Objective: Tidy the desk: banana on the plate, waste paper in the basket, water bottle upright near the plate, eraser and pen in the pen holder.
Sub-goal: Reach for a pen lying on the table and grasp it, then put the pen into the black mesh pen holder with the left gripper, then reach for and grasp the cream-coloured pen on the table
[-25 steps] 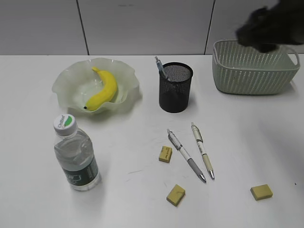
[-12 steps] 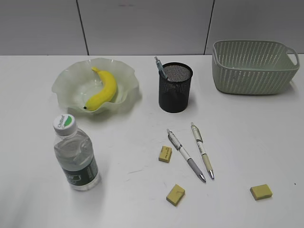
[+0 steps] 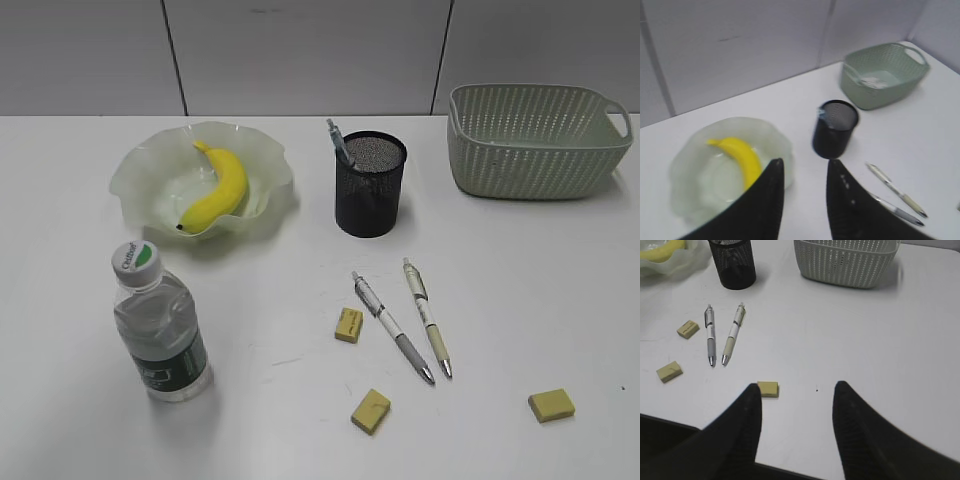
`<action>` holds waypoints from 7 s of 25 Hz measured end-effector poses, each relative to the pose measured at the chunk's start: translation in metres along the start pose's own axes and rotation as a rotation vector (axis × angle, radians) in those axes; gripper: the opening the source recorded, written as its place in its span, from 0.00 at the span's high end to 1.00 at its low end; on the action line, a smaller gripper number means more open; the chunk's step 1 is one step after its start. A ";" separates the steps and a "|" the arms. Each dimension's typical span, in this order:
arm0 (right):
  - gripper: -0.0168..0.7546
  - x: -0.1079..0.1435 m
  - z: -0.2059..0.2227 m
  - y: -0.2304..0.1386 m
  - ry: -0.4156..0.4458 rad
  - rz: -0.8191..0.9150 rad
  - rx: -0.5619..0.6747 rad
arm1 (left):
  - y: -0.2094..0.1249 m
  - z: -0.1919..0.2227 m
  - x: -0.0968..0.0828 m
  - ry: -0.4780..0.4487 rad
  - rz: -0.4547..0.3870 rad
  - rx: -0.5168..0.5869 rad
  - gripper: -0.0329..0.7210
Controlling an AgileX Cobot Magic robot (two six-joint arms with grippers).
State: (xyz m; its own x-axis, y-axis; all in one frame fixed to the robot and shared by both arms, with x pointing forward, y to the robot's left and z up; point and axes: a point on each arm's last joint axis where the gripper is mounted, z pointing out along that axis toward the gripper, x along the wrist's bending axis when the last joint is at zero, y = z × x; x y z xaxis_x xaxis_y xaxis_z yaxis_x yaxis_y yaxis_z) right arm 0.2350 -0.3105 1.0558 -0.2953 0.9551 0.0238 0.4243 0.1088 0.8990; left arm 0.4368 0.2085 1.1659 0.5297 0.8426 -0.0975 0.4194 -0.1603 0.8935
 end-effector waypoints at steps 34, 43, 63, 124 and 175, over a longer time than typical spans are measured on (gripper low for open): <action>0.59 -0.001 0.000 0.002 -0.007 -0.004 -0.020 | -0.144 0.340 -0.148 0.340 -0.473 0.736 0.42; 0.59 -0.001 0.000 0.002 -0.007 -0.004 -0.020 | -0.156 0.347 -0.146 0.381 -0.506 0.747 0.66; 0.59 -0.001 0.000 0.002 -0.008 -0.004 -0.020 | 0.017 0.286 -0.156 -0.049 -0.093 -0.065 0.78; 0.66 -0.001 0.000 0.002 -0.010 -0.005 -0.021 | -0.162 -0.129 -0.011 0.011 -0.029 0.077 0.20; 0.81 0.071 0.418 0.018 0.061 0.111 0.938 | -0.196 -0.167 -0.004 0.615 -0.249 -0.092 0.21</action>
State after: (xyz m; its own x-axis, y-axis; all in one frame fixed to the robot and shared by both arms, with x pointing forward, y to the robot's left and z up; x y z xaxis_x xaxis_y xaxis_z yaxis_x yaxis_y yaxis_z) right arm 0.5795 -0.1255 0.8914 -0.2453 0.9600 0.1351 0.9599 0.2210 0.1727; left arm 0.2294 0.3218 1.0645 -0.1032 0.9927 -0.0621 0.3958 0.0983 0.9131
